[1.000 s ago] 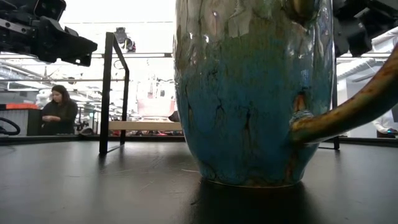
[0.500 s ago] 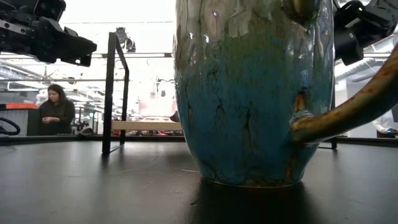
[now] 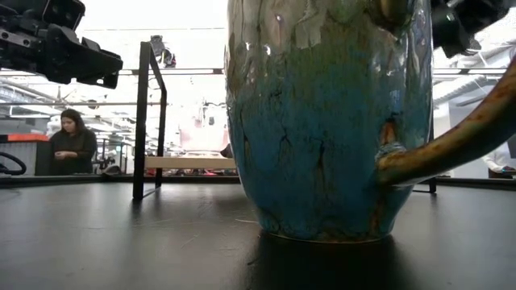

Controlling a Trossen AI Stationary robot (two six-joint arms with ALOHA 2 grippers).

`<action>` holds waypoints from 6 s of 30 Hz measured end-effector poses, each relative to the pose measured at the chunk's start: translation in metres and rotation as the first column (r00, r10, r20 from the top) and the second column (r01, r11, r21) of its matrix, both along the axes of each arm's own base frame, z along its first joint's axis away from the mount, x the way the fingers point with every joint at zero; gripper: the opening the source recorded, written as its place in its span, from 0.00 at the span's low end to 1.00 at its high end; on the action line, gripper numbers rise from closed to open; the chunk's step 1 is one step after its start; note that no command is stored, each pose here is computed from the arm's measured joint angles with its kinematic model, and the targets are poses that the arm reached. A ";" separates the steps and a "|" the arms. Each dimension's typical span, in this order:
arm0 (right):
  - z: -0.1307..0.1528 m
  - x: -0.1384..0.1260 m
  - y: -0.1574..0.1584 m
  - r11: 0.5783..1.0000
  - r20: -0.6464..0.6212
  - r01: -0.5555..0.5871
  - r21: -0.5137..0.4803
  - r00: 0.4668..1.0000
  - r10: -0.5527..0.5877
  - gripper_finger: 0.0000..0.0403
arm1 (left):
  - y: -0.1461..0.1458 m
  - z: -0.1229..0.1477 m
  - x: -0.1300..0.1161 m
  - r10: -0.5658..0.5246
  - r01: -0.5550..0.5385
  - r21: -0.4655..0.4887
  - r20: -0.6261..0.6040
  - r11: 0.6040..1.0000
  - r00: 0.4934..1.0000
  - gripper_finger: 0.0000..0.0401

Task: Stack small to large cups/mugs on shelf
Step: Put the orange mug on the shelf

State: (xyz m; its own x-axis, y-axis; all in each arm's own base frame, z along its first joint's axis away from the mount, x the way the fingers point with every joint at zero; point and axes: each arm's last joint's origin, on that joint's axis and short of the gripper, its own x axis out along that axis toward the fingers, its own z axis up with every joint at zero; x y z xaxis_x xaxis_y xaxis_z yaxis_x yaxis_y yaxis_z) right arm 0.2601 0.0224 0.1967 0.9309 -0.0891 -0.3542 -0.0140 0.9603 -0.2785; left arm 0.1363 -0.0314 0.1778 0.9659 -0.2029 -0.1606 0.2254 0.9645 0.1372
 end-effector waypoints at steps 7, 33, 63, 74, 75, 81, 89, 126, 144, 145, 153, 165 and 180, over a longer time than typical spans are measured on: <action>0.025 0.012 -0.004 0.988 -0.048 0.144 -0.057 0.988 -0.147 0.00 | -0.001 0.000 0.000 -0.011 0.011 -0.001 -0.005 1.000 1.000 0.05; -0.004 0.016 0.024 0.896 -0.057 0.438 -0.079 0.895 -0.443 0.00 | -0.006 -0.001 -0.002 -0.069 0.069 0.010 -0.009 0.998 0.998 0.05; -0.019 0.010 0.044 0.900 -0.135 0.436 0.007 0.892 -0.431 0.00 | -0.006 -0.002 -0.002 -0.077 0.077 0.016 -0.022 0.997 0.997 0.05; -0.021 0.010 0.044 0.902 -0.140 0.431 -0.002 0.893 -0.427 0.00 | -0.007 -0.002 -0.002 -0.086 0.086 0.017 -0.021 0.996 0.996 0.05; -0.021 0.011 0.044 0.906 -0.144 0.422 -0.005 0.897 -0.419 0.00 | -0.007 -0.002 -0.002 -0.092 0.092 0.016 -0.022 0.996 0.996 0.05; -0.021 0.012 0.044 0.923 -0.160 0.385 -0.002 0.911 -0.380 0.00 | -0.007 -0.002 -0.002 -0.095 0.095 0.015 -0.021 0.995 0.995 0.05; -0.021 0.013 0.045 0.943 -0.173 0.332 -0.008 0.929 -0.328 0.00 | -0.011 -0.002 -0.003 -0.124 0.124 0.019 -0.021 0.992 0.992 0.05; -0.023 0.014 0.042 0.974 -0.153 0.228 0.004 0.962 -0.225 0.00 | -0.018 -0.003 -0.006 -0.147 0.148 0.022 -0.023 0.989 0.989 0.05; -0.025 0.008 0.037 0.893 -0.107 0.442 -0.090 0.887 -0.449 0.00 | -0.018 -0.003 -0.006 -0.146 0.147 0.021 -0.029 0.989 0.989 0.05; -0.026 0.008 0.036 0.897 -0.122 0.436 -0.076 0.889 -0.442 0.00 | -0.018 -0.003 -0.006 -0.146 0.147 0.021 -0.029 0.989 0.989 0.05; -0.025 0.011 0.036 0.916 -0.124 0.400 -0.026 0.908 -0.400 0.00 | -0.018 -0.003 -0.006 -0.147 0.147 0.024 -0.029 0.989 0.989 0.05; -0.027 0.017 0.022 0.936 -0.156 0.352 0.011 0.925 -0.346 0.00 | -0.018 -0.004 -0.006 -0.149 0.150 0.025 -0.038 0.988 0.988 0.05; -0.028 0.021 0.024 0.944 -0.142 0.328 0.035 0.936 -0.321 0.00 | -0.018 -0.007 -0.005 -0.154 0.156 0.030 -0.064 0.987 0.986 0.05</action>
State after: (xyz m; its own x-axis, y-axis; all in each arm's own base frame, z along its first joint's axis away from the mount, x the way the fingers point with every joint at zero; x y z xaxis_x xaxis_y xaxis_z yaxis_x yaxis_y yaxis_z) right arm 0.2808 0.0466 0.1683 0.7988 -0.3544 -0.4861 0.2679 0.9331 -0.2400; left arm 0.1308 -0.0494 0.1707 0.9114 -0.3427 -0.2278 0.3809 0.9120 0.1519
